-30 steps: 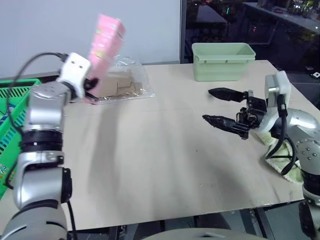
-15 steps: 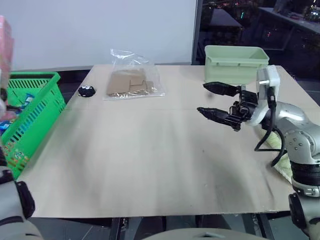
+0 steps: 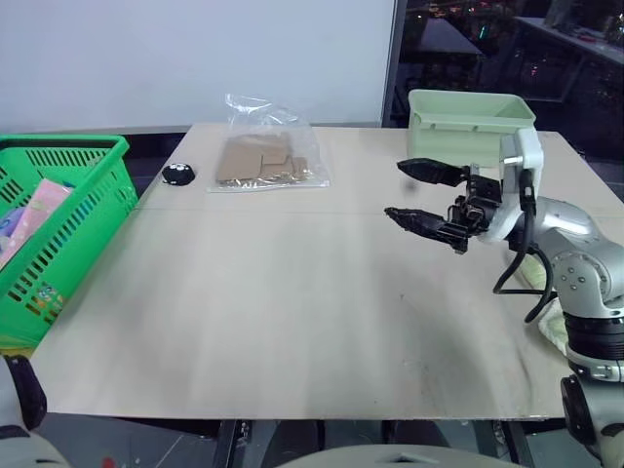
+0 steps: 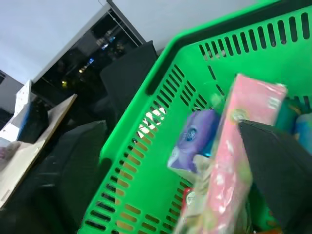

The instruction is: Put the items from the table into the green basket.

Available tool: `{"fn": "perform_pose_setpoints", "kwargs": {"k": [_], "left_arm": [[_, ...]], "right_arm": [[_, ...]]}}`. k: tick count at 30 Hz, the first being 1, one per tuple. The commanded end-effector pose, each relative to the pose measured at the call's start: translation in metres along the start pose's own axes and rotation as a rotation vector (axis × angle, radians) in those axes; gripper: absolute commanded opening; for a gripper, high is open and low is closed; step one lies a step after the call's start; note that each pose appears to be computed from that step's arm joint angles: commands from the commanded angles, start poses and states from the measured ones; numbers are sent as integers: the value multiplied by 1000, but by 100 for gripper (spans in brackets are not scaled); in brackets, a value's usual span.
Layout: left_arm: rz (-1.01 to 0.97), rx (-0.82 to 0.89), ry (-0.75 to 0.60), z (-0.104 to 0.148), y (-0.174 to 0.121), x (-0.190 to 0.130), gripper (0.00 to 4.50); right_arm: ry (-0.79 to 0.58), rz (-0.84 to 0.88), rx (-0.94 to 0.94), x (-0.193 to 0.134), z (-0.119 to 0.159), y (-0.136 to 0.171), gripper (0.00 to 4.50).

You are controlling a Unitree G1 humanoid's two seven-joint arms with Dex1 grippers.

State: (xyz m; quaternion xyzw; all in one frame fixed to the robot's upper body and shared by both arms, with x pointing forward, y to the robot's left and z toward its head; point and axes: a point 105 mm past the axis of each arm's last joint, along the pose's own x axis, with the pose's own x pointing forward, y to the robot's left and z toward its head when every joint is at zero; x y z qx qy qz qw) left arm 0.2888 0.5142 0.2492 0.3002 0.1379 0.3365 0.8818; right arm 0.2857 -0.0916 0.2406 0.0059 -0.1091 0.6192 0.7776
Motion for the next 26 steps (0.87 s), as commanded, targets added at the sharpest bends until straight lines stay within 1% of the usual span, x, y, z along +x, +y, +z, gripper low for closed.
{"fn": "perform_pose_setpoints", "kwargs": {"k": [1, 3, 5, 7, 9, 11, 12, 13, 14, 15, 17, 20, 22, 24, 26], "left_arm": [[-23, -80, -214, 46, -1, -4, 441], [-200, -140, -346, 71, -33, -12, 441], [-420, -171, -456, 88, -74, -30, 441], [-662, -209, -522, 92, -116, -59, 441], [-870, -257, -549, 88, -149, -94, 441], [-999, -249, -544, 80, -168, -120, 441], [-1042, -239, -531, 72, -177, -130, 441], [-1067, -216, -518, 62, -188, -138, 441], [-1113, -175, -492, 47, -205, -151, 441], [-1144, -149, -477, 37, -216, -161, 441], [-1221, -142, -440, 20, -235, -183, 441], [-1267, -137, -390, 2, -250, -193, 441], [-1289, -138, -372, -5, -260, -198, 441], [-1313, -137, -364, -10, -268, -203, 441], [-1362, -146, -354, -15, -275, -212, 441]], "right_arm": [[-22, -5, -39, -2, 9, -2, 450], [-12, -17, -34, -5, 6, -3, 450], [18, -40, -33, -9, -1, -6, 450], [69, -76, -27, -18, -16, -10, 450], [135, -136, -33, -30, -33, -16, 450], [188, -192, -58, -42, -45, -22, 450], [196, -211, -40, -49, -50, -23, 450], [200, -237, -22, -57, -54, -24, 450], [232, -266, -10, -68, -63, -23, 450], [256, -285, -5, -75, -70, -22, 450], [326, -319, -7, -90, -87, -17, 450], [405, -355, 17, -108, -106, -4, 450], [456, -383, 28, -121, -121, 5, 450], [465, -399, 50, -128, -129, 12, 450], [445, -426, 75, -132, -132, 16, 450]]}}
